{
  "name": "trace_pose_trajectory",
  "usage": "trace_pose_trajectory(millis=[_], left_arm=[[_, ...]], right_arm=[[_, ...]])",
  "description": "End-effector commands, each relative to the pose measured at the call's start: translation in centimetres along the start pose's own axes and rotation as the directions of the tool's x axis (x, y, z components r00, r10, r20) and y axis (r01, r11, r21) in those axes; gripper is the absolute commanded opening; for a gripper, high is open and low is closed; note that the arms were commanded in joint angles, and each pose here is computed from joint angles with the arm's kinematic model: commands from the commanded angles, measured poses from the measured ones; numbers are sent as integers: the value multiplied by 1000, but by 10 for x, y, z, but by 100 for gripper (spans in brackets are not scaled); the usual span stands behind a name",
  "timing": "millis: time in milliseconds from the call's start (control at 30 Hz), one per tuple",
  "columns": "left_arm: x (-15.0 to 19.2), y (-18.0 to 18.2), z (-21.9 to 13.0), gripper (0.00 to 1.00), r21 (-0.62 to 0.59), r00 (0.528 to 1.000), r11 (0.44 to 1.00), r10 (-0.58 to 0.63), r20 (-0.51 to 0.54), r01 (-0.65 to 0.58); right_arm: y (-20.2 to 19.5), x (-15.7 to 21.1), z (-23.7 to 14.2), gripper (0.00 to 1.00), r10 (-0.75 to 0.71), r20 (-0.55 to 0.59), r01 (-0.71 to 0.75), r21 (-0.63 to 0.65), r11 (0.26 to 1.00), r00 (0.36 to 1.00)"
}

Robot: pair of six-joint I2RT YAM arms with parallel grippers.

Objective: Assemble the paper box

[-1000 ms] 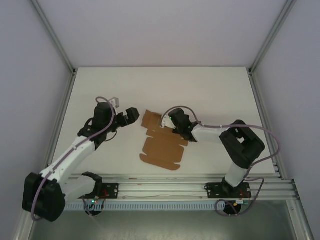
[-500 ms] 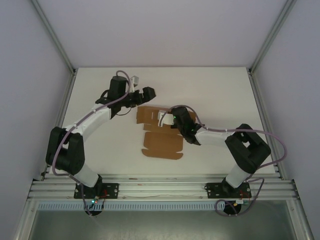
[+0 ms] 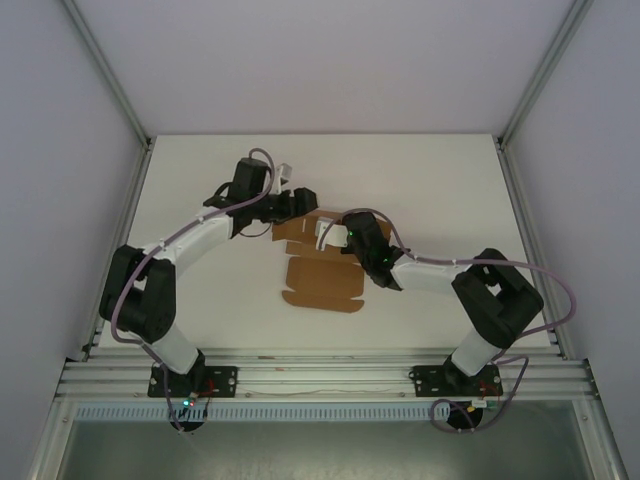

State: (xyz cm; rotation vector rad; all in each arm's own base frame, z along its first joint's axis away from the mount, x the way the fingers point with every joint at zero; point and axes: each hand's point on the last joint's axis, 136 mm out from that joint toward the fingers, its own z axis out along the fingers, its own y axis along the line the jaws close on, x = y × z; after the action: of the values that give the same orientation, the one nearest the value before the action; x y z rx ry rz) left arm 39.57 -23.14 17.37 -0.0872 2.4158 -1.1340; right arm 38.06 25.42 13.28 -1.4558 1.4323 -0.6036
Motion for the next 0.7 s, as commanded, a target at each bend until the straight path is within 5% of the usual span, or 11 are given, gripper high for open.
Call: trace_pose_trajectory(millis=[0, 300, 667], left_arm=[[3, 12, 6, 74, -69, 1000, 998, 0, -20, -1], [-5, -18, 25, 55, 84, 1000, 996, -18, -22, 20], [-12, -15, 29, 28, 44, 996, 996, -76, 47, 74]], right_arm=[[-31, -11, -9, 0, 30, 29, -32, 86, 996, 999], [-27, -13, -14, 0, 42, 61, -46, 79, 996, 997], [-16, -15, -17, 0, 34, 93, -39, 57, 998, 995]])
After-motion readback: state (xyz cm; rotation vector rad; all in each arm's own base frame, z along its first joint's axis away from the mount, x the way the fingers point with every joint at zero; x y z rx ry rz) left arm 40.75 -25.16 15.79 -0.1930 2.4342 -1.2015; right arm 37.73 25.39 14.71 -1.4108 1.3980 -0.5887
